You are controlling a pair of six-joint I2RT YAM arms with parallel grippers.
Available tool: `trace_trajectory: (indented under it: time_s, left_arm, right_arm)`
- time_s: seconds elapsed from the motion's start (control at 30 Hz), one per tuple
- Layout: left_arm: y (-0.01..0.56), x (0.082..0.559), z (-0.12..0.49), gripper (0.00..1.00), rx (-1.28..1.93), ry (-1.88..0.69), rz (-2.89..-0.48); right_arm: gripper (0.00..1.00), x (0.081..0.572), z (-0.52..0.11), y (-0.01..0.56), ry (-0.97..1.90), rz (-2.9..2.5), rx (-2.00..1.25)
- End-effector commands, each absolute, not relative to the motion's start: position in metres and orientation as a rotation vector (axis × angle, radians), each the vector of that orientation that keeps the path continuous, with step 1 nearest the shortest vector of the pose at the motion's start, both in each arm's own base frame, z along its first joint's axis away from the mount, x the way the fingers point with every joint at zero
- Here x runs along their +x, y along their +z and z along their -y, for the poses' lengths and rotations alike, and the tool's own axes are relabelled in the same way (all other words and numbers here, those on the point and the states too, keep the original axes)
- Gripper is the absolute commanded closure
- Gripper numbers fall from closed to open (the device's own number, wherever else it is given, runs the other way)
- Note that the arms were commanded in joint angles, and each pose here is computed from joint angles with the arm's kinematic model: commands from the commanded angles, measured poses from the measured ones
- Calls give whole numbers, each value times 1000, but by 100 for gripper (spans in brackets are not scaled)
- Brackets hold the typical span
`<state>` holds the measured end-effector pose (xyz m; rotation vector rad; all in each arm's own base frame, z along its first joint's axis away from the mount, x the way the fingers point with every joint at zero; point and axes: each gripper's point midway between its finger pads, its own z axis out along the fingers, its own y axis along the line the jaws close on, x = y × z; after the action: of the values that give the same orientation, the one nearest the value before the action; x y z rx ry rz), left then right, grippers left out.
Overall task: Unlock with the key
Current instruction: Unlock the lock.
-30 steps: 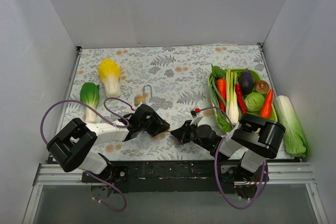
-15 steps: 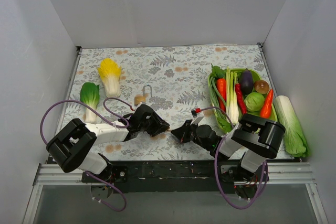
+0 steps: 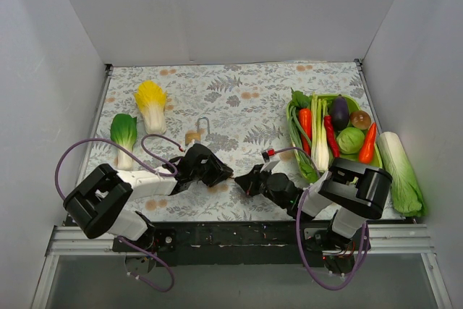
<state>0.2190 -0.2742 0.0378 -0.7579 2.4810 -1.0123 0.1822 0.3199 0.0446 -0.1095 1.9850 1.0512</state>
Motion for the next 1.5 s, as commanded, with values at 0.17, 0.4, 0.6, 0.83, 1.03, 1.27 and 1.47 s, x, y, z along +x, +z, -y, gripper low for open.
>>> trace_trajectory:
  time_s: [0.17,0.4,0.6,0.83,1.03,1.27,1.47]
  left_arm:
    - [117,259,290,100,-2006,-1476,-1939]
    - [144,264,296,100,-1987,-1571,-1904]
    - [159,265,299,100,-1969,-1623,-1892]
    - [170,264,298,100,-1949,-1647,-1881]
    - [168,261,298,100,-1935,-1631,-1909]
    - [166,257,299,100,-1911,-1628,-1945]
    - [166,251,303,100,-1870,-1631,-2001]
  right_arm:
    - [99,198,-336,69,926,-1887,-114]
    - [99,199,-341,70,894,-1881,-106]
    - [99,198,-350,73,892,-1874,-117]
    - [99,193,-359,75,912,-1871,-126]
    - [99,196,-353,82,904,-1849,-111]
    - [99,199,-345,89,875,-1822,-107]
    - [99,206,-341,95,850,-1796,-101]
